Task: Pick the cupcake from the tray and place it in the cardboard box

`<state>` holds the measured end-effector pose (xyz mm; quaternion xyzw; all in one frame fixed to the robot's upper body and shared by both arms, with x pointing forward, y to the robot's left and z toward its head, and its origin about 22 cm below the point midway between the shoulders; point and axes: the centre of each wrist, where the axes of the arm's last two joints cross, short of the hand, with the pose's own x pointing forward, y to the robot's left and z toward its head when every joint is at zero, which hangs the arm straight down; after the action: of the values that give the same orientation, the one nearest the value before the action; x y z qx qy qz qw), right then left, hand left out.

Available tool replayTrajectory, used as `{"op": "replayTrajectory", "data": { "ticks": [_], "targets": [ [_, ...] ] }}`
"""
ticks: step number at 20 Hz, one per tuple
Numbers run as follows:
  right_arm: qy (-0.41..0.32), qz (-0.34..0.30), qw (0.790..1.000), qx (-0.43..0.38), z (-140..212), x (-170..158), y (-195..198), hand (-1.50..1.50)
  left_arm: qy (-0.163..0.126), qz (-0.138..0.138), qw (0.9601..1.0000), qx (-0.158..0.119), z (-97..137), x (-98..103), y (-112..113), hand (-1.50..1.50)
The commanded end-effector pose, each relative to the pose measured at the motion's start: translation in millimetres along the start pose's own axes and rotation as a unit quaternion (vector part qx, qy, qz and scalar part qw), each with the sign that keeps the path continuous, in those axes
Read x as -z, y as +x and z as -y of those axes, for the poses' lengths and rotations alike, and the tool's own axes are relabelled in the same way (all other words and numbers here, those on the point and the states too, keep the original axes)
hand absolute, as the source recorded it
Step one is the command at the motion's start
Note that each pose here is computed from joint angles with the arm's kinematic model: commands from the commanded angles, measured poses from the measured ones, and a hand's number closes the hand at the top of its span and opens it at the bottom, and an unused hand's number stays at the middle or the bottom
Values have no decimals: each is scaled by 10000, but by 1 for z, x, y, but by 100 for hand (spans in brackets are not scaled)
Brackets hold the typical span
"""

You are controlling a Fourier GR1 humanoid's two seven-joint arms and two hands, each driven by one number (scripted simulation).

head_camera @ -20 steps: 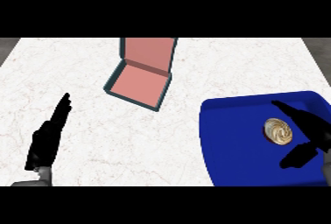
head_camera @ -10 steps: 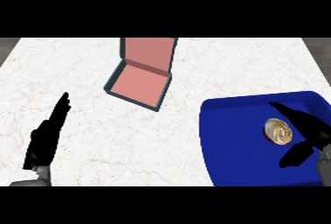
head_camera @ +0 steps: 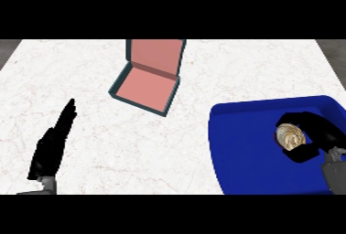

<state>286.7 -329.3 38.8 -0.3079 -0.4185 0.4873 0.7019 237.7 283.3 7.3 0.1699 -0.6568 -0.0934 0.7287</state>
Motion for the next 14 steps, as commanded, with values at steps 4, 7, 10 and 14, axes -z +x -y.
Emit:
{"op": "replayTrajectory", "data": {
  "ticks": [4, 7, 10, 14],
  "targets": [
    [-922, 140, 9951, -325, 0, -2, 2, 150, 41, 67, 10000, 5, -5, 14, 6, 0],
    [-1063, 164, 9933, -417, 15, 0, -13, 150, -12, -15, 10000, -22, -3, 9, 16, 0],
    [-1127, 1147, 9823, -956, 55, 35, 51, 150, -195, 191, 9996, 74, 7, 11, 16, 0],
    [-1178, 1942, 9611, -1573, 86, 51, 74, 150, -352, 373, 9987, 58, 12, 14, 17, 0]
  ]
}}
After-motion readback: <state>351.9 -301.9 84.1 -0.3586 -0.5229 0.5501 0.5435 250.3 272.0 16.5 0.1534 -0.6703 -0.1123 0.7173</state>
